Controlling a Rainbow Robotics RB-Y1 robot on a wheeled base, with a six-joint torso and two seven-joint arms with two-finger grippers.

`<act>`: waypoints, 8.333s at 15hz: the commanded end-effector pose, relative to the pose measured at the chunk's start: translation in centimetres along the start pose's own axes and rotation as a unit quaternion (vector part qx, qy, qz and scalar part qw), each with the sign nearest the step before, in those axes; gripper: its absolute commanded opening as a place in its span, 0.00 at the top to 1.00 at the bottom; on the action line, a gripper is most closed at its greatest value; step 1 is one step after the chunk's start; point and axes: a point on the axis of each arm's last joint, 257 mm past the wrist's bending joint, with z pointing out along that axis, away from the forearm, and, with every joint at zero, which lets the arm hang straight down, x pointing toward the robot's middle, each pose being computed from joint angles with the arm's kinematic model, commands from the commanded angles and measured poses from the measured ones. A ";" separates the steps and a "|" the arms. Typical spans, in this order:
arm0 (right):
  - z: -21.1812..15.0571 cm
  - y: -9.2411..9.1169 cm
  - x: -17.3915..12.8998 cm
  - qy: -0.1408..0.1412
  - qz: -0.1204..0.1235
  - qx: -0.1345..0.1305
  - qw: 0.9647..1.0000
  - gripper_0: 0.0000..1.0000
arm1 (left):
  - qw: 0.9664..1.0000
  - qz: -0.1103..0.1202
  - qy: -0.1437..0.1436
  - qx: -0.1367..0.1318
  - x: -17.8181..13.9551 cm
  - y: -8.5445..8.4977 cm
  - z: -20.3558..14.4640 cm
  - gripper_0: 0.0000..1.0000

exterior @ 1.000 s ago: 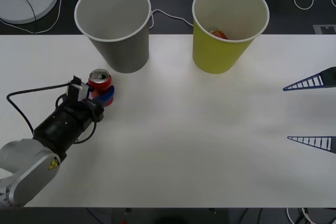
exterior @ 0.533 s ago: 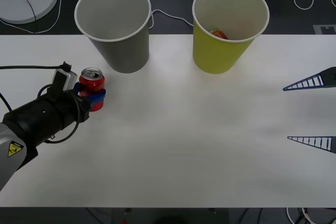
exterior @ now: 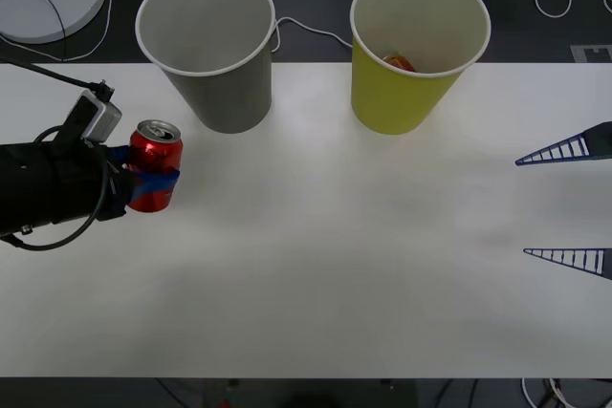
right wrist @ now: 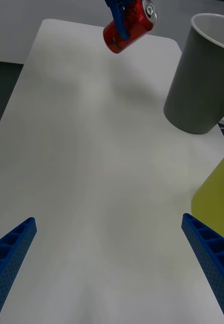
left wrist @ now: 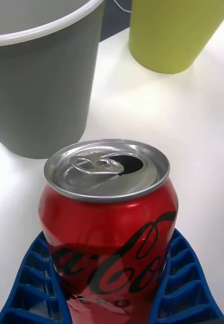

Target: Put the can into the green bin and the plastic bottle into the gray bin

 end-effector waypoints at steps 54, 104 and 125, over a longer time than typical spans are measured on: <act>0.0 0.0 0.0 0.000 0.000 0.000 1.000 0.00 | 0.990 0.127 0.063 0.025 -41.0 -15.6 17.7 0.99; 0.0 0.0 0.0 0.000 0.000 0.000 1.000 0.00 | 0.915 0.354 0.027 0.190 -2.6 2.1 -7.1 0.00; 0.0 0.0 0.0 0.000 0.000 0.000 1.000 0.00 | 0.912 0.357 0.017 0.204 2.4 0.9 -5.8 0.00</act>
